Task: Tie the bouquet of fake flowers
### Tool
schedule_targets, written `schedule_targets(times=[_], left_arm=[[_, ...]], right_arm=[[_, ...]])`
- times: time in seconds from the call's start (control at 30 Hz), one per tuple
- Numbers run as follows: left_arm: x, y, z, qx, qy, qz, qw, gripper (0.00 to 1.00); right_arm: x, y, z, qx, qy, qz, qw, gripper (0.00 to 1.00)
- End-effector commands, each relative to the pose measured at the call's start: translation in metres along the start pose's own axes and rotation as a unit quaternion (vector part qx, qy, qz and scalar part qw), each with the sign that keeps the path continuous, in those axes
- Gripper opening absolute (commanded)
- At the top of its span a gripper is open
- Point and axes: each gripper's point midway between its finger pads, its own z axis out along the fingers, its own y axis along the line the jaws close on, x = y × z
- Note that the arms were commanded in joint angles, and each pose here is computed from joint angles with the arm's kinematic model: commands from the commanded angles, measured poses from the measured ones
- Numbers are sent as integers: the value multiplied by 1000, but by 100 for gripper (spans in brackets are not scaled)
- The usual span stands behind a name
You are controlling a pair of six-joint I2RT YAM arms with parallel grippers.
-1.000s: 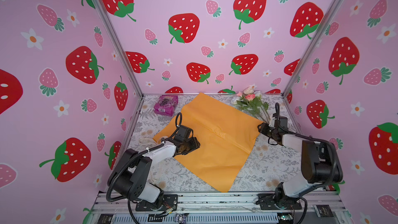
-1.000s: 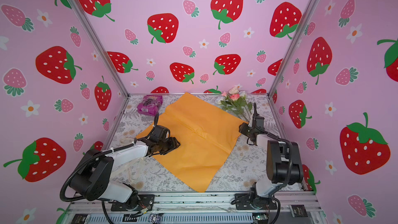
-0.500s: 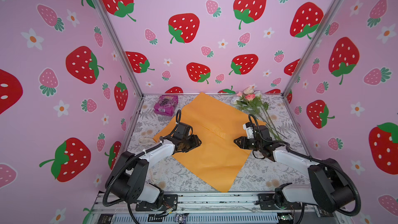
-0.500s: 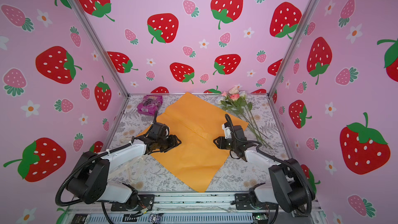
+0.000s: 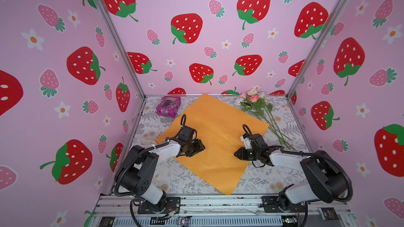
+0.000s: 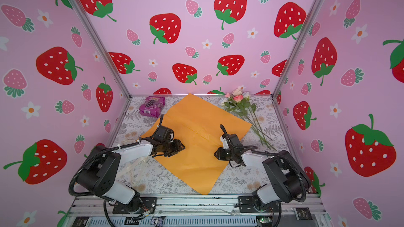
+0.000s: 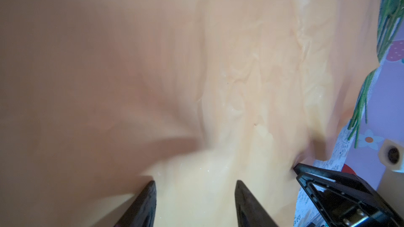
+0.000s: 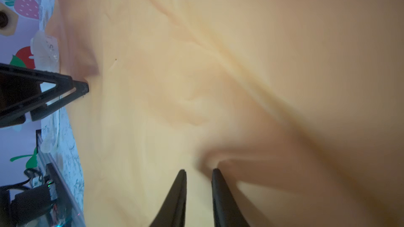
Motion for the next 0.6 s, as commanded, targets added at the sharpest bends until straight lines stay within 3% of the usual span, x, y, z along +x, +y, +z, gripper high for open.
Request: schedule_targets(times=[0.0, 0.23, 0.43, 0.57], left_arm=[[-10, 12, 12, -20, -4, -24, 1000, 58], [-17, 8, 9, -21, -1, -31, 999, 56], [4, 14, 0, -18, 24, -39, 999, 56], [17, 13, -10, -6, 27, -36, 999, 57]], right_arm=[[-11, -29, 8, 46, -15, 22, 999, 24], [-11, -27, 13, 28, 6, 16, 999, 23], [20, -25, 0, 18, 49, 20, 998, 20], [19, -11, -19, -1, 34, 4, 999, 21]])
